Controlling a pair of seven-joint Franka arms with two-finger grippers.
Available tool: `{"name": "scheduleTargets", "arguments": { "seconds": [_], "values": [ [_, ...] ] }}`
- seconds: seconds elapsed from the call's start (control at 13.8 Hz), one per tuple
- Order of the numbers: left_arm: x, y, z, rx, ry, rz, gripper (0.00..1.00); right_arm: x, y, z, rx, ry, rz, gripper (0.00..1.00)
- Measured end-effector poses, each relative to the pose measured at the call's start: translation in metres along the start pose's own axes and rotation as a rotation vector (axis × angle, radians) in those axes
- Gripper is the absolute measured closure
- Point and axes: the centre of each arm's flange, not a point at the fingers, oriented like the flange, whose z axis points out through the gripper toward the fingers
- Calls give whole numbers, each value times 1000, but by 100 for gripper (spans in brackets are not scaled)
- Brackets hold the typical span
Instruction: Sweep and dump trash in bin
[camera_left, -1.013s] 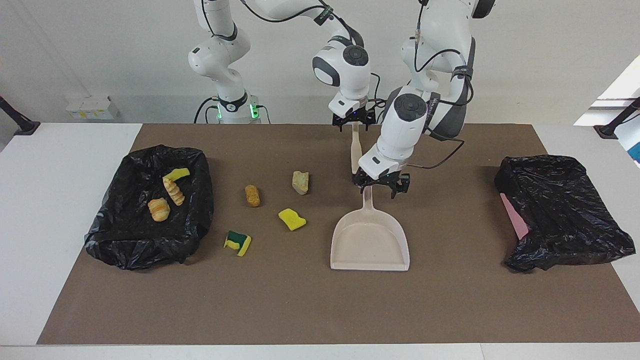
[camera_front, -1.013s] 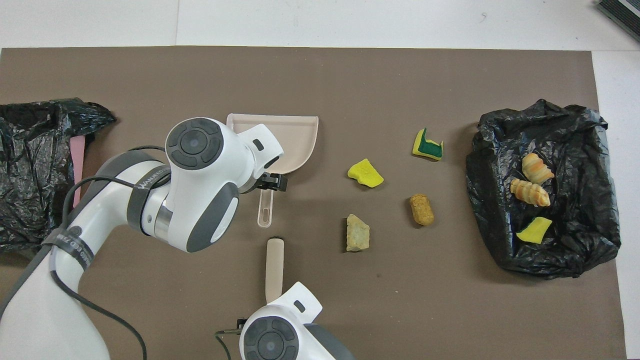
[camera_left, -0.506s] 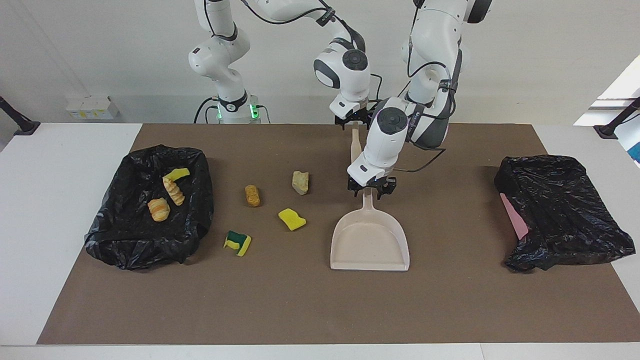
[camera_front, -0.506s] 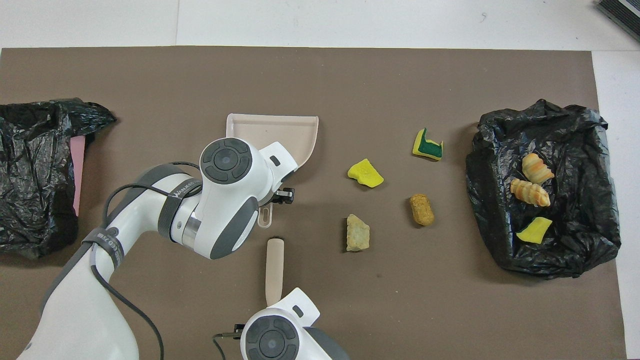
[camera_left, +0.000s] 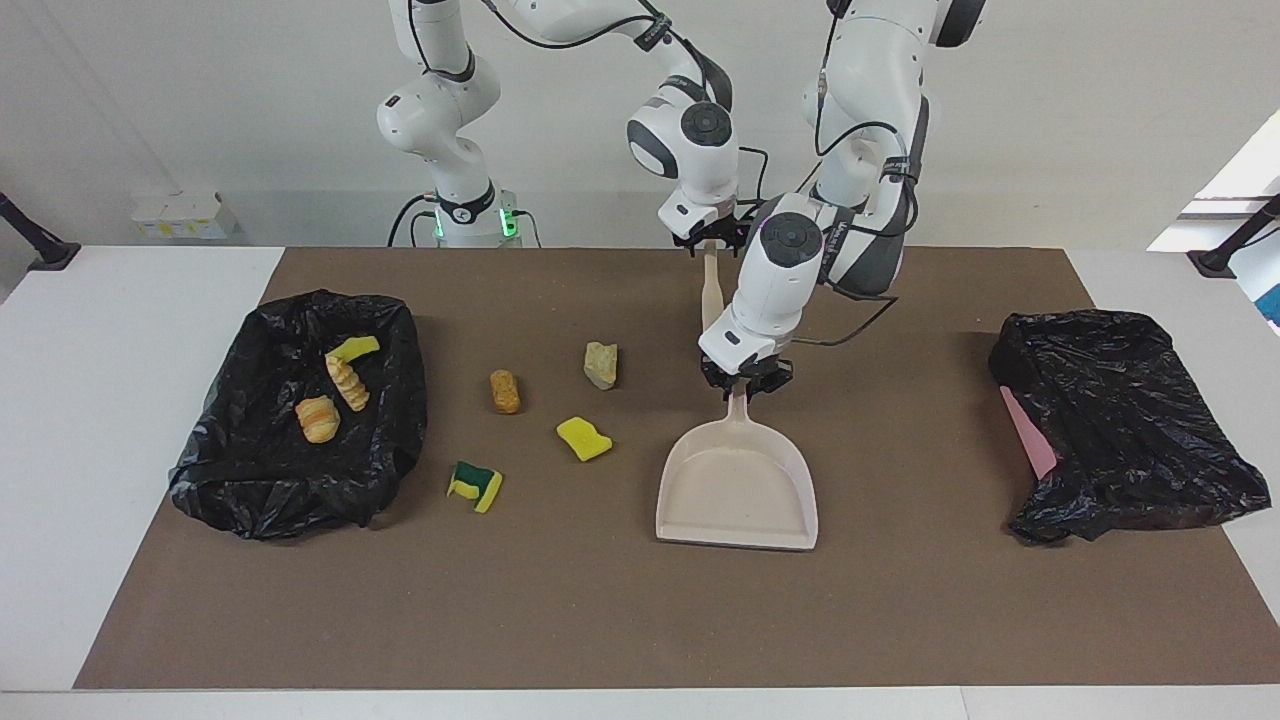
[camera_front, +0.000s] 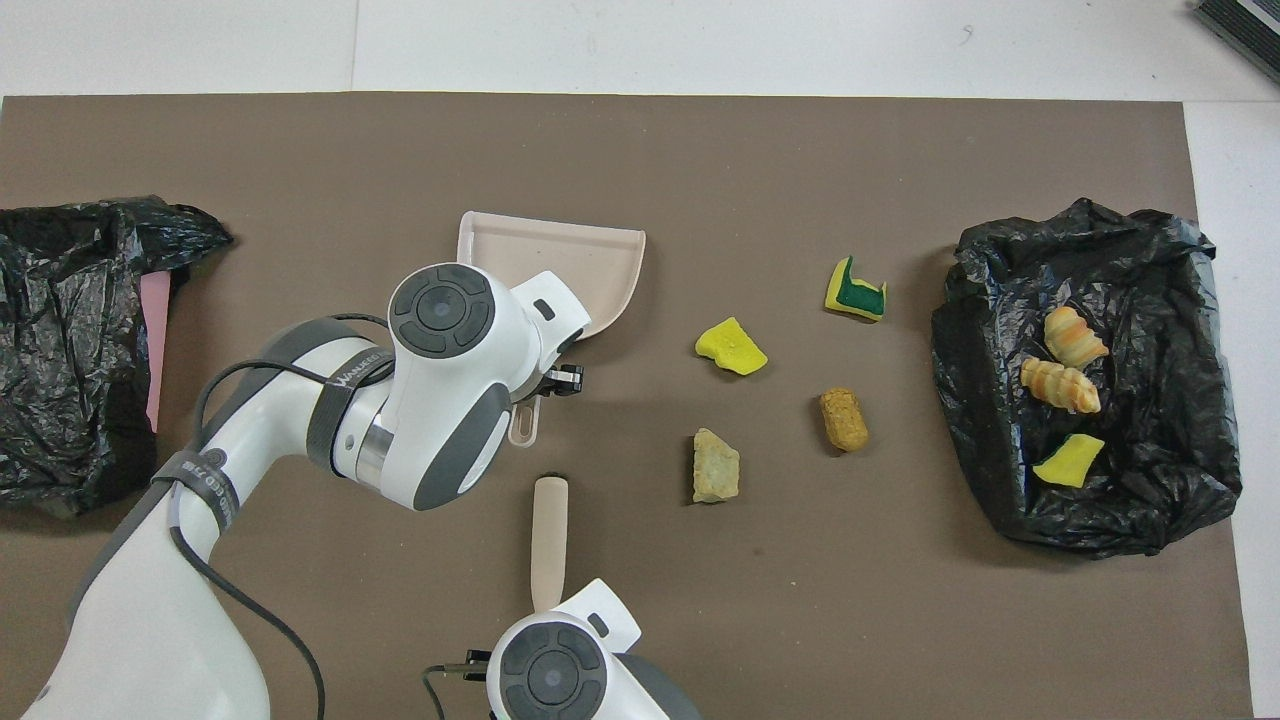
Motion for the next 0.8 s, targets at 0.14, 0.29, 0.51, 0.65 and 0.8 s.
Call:
{"name": "scheduleTargets", "arguments": {
  "seconds": [0.14, 0.29, 0.51, 0.65, 0.8],
  "values": [
    [0, 0, 0, 0, 0, 2, 69, 0, 1, 2, 0, -8, -1, 23],
    [1, -3, 0, 1, -1, 12, 69, -1, 2, 4, -1, -14, -7, 46],
    [4, -11, 0, 2, 0, 14, 69, -2, 3, 11, -12, -21, -7, 64],
    [4, -12, 0, 2, 0, 13, 69, -1, 2, 11, -12, -21, -6, 74],
    [7, -17, -3, 3, 2, 14, 69, -2, 2, 8, -6, -18, -8, 74]
  ]
}}
